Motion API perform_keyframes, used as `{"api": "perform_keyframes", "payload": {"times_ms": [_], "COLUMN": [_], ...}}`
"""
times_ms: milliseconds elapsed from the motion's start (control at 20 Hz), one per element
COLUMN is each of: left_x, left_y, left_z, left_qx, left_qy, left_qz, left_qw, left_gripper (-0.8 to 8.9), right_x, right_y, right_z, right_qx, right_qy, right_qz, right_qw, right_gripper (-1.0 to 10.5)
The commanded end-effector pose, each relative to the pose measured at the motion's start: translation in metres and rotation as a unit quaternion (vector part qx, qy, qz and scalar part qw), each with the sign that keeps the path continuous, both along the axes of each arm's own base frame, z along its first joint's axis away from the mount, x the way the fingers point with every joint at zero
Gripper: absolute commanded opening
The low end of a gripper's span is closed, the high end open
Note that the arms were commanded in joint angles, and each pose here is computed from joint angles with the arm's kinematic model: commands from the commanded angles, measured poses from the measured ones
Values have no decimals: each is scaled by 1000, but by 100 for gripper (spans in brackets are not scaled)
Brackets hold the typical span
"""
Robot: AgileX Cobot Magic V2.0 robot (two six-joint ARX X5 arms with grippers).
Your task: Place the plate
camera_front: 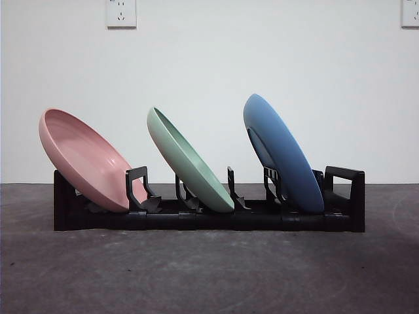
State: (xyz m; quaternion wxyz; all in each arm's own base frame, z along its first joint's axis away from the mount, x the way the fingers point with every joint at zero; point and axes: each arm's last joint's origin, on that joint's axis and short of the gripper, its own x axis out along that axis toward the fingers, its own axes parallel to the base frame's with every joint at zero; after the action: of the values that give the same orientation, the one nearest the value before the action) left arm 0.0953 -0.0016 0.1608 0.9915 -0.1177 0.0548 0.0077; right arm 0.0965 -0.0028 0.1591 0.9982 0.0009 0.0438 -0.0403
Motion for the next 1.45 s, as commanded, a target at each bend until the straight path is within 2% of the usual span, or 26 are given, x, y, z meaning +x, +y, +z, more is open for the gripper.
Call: {"api": "perform_keyframes", "payload": {"times_ms": [50, 200, 400, 600, 850, 1000, 1150, 1450], "left_x": [1, 2, 1, 0, -5, -10, -16, -21], "left_y": [0, 0, 0, -1, -3, -3, -3, -4], "left_z": [-3, 1, 10, 18, 36, 52, 72, 114], "left_qx": [-41, -73, -123, -139, -155, -152, -123, -64], "left_qy": [-6, -30, -55, -74, -90, -57, -6, 108], "left_qz": [6, 7, 1, -14, -52, -49, -45, -72], "left_qw": [999, 997, 991, 987, 982, 986, 991, 989], "left_gripper": [23, 19, 19, 18, 19, 19, 19, 19], "right_x": [0, 1, 1, 1, -1, -4, -7, -7], "right_y": [1, 2, 2, 2, 4, 4, 4, 8], "right_z": [2, 5, 5, 7, 21, 34, 54, 100], "right_qx": [15, 46, 105, 154, 197, 218, 217, 198], "right_qy": [-16, -30, -34, -47, -96, -72, -29, 55], "right_qz": [15, 33, 33, 34, 67, 62, 57, 100], "right_qw": [1000, 998, 993, 986, 973, 971, 974, 973], "right_gripper": [20, 20, 20, 19, 14, 14, 14, 14]}}
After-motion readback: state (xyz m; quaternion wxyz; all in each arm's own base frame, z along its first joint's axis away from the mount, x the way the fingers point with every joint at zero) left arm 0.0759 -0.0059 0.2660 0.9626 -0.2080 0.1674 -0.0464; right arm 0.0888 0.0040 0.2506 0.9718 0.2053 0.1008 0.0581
